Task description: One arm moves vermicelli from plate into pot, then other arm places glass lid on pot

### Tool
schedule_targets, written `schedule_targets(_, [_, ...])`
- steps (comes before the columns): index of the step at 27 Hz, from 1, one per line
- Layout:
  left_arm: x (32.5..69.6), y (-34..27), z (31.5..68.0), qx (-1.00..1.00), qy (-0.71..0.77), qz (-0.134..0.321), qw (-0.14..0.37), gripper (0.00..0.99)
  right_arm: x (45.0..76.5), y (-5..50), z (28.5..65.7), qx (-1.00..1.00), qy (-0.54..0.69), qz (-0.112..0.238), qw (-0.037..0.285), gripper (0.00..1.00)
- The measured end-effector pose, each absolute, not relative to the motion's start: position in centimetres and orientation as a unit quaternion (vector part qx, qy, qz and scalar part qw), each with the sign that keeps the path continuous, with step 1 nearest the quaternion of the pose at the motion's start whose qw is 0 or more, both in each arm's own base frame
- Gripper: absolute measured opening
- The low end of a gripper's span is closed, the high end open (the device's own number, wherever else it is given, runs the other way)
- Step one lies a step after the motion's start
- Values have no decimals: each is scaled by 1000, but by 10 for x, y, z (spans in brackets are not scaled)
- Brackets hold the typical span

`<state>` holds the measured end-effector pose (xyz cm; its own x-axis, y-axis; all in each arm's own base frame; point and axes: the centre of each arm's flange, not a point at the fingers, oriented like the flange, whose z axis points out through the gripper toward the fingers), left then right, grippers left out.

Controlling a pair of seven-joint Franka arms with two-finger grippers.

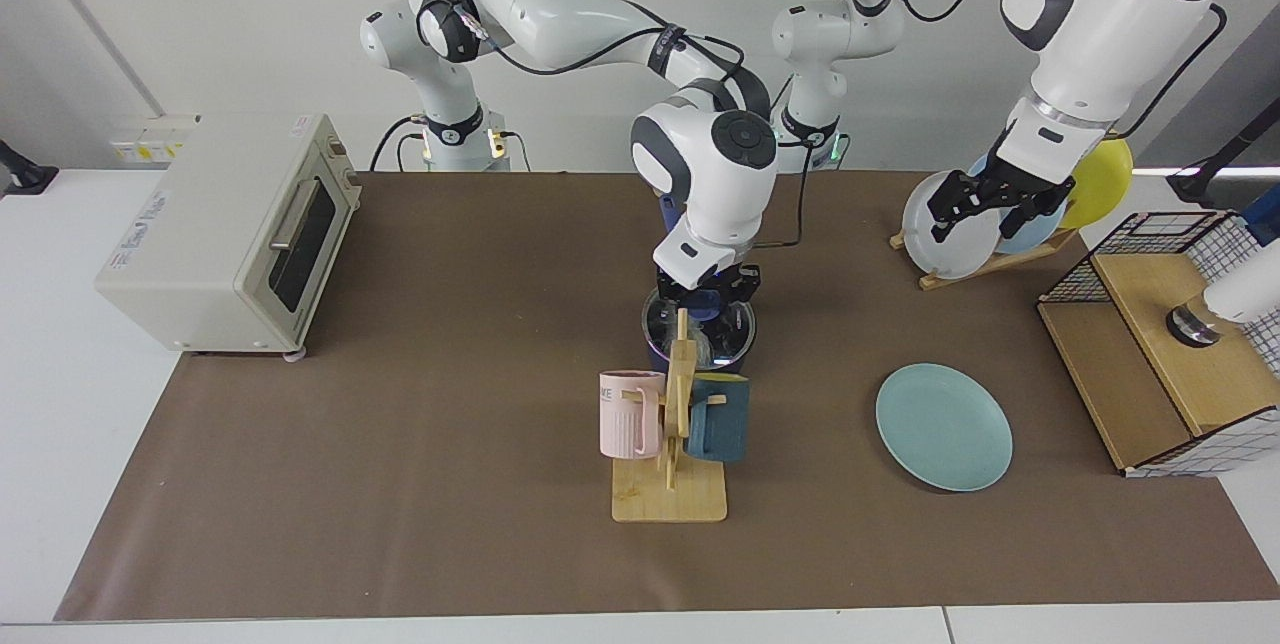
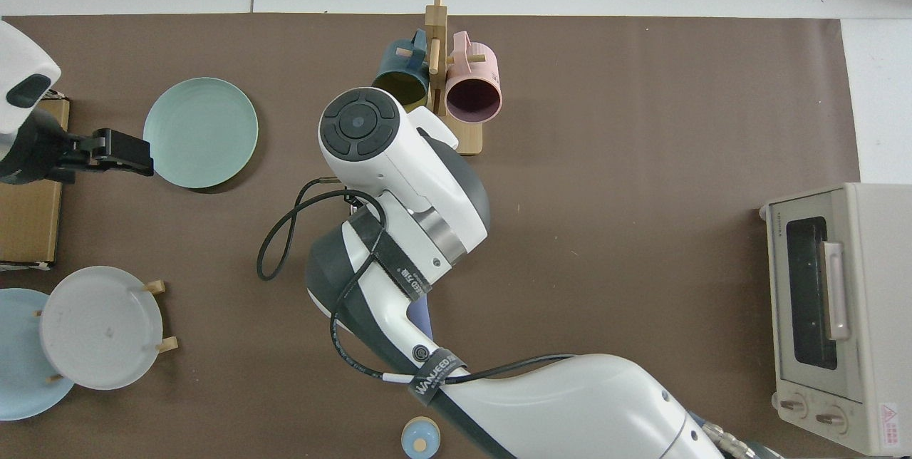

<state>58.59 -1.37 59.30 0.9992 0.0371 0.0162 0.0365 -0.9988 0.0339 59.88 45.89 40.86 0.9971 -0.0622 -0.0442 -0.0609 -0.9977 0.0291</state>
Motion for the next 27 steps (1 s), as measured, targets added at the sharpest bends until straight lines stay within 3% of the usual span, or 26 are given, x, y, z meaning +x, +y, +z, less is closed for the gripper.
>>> schedule_targets(14, [586, -14, 593, 1000, 18, 8, 17, 991, 597, 461, 409, 999, -29, -23, 13, 652])
schedule_targets(17, [586, -14, 593, 1000, 18, 8, 17, 991, 598, 460, 409, 999, -30, -23, 13, 789])
schedule_targets(18, [586, -14, 593, 1000, 18, 8, 17, 991, 598, 460, 410, 999, -30, -22, 13, 885])
schedule_targets(21, [586, -14, 593, 1000, 18, 8, 17, 991, 597, 461, 411, 999, -29, -22, 12, 991])
schedule_targets(27, [586, -14, 593, 1000, 18, 8, 17, 991, 597, 461, 412, 999, -29, -22, 12, 1000])
